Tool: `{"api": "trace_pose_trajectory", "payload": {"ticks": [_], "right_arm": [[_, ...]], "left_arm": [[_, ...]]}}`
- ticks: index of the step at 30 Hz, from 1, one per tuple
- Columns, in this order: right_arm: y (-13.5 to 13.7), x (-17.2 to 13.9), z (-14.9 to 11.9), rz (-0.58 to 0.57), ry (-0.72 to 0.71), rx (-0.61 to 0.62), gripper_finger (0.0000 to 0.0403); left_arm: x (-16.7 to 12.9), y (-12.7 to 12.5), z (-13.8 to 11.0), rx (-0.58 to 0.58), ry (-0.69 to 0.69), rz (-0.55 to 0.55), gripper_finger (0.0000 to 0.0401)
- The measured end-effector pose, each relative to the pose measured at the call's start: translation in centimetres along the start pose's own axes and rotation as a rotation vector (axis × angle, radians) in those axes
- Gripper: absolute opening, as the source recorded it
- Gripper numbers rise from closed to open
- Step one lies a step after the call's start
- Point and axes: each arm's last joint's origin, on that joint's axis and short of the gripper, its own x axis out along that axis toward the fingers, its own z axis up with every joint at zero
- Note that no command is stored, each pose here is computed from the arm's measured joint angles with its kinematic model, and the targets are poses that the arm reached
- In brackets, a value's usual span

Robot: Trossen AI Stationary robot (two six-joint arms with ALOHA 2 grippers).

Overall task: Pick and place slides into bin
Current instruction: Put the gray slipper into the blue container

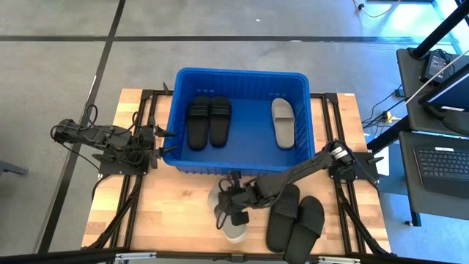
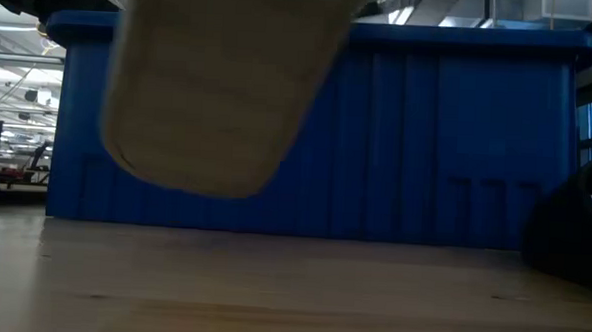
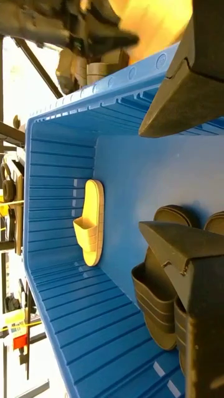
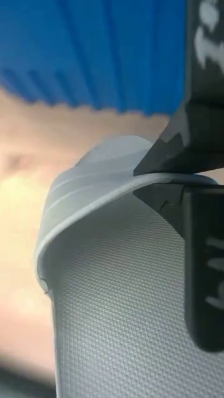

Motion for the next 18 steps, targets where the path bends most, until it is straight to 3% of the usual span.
{"api": "trace_pose_trajectory", "payload": {"ticks": [3, 7, 15, 18], "right_arm": [[-1.0, -1.6, 1.7, 0.104, -0.032, 0.038, 0.0015], [-2.8, -4.2, 3.2, 0.126, -0.032, 0.062, 0.0015], [-5.5, -11.0, 7.4, 0.123, -0.274, 0.116, 0.0015], [-6.4, -13.2, 7.6, 0.024, -0.36, 0.125, 0.0015]], "left_arm": [[0.0, 0.0, 0.0, 0.0, -0.001, 0.0, 0.0227], [0.0, 0.0, 0.0, 0.0, 0.0, 0.0, 0.0227], [0.0, 0.0, 0.0, 0.0, -0.001, 0.0, 0.0227], [0.0, 0.0, 0.0, 0.0, 0.0, 0.0, 0.0227]]}}
